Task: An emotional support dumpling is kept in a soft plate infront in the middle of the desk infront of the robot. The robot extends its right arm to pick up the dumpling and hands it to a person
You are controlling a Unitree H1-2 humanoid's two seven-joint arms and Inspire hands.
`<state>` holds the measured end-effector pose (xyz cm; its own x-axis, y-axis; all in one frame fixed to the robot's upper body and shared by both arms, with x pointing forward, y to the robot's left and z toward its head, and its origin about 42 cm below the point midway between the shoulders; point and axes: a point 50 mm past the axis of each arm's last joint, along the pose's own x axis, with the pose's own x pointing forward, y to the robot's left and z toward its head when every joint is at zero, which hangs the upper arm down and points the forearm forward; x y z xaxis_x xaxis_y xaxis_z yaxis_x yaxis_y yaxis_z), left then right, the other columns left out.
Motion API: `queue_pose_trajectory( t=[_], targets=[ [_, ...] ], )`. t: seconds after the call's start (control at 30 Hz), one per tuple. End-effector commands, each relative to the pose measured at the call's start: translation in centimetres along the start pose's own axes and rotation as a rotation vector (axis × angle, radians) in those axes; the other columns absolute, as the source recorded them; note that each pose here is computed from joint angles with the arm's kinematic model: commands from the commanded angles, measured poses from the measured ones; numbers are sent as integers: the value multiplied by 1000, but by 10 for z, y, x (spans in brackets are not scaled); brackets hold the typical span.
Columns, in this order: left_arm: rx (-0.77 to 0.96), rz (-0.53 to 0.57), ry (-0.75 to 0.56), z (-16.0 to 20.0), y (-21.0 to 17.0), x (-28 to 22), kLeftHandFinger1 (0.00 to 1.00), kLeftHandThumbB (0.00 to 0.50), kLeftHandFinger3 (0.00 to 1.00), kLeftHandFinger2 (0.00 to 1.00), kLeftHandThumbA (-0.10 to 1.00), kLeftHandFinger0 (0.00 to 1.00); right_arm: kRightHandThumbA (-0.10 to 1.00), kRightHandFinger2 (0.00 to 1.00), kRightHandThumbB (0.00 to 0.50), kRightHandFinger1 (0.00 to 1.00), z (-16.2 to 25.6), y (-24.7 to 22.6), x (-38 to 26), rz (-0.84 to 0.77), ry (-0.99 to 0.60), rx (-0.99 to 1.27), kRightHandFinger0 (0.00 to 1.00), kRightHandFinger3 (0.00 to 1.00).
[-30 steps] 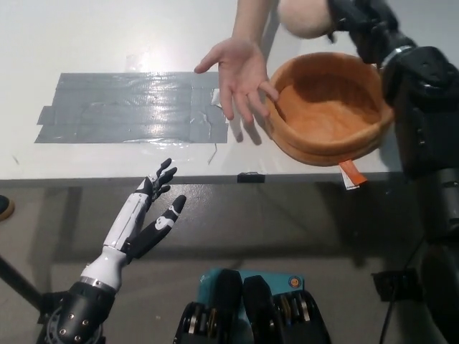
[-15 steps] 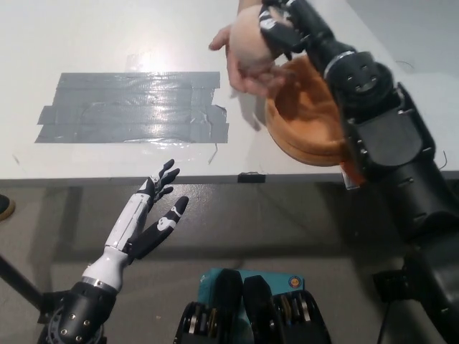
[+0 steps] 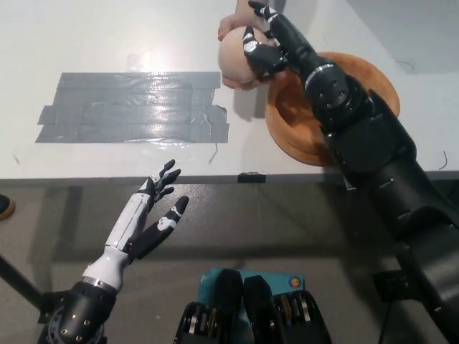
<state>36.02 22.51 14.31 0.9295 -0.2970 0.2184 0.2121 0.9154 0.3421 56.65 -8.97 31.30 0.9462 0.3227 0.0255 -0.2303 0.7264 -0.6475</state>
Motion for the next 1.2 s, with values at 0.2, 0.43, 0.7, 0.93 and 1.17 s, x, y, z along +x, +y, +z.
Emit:
queue_pose_trajectory(
  t=[0.2, 0.43, 0.7, 0.93, 1.17],
  targets=[
    [18, 5, -66, 14, 6, 9, 949, 107, 967, 912, 678, 938, 861, 1000, 493, 1000, 22, -36, 4, -60, -50, -221, 1000, 1000],
    [21, 2, -62, 14, 5, 10, 954, 124, 973, 915, 690, 937, 950, 1000, 492, 1000, 32, -74, -7, -257, -146, -152, 1000, 1000],
    [16, 6, -54, 17, 7, 14, 961, 111, 974, 917, 686, 948, 1000, 1000, 486, 1000, 68, -131, -66, -463, -388, -79, 1000, 1000],
    [-4, 10, -57, 15, 8, 12, 959, 103, 970, 915, 650, 944, 985, 1000, 428, 1000, 82, -116, -179, -453, -626, -69, 1000, 1000],
    [14, 7, -51, 13, 8, 12, 955, 87, 984, 914, 657, 934, 977, 1000, 433, 1000, 69, -63, -275, -410, -749, -47, 1000, 1000]
  ],
)
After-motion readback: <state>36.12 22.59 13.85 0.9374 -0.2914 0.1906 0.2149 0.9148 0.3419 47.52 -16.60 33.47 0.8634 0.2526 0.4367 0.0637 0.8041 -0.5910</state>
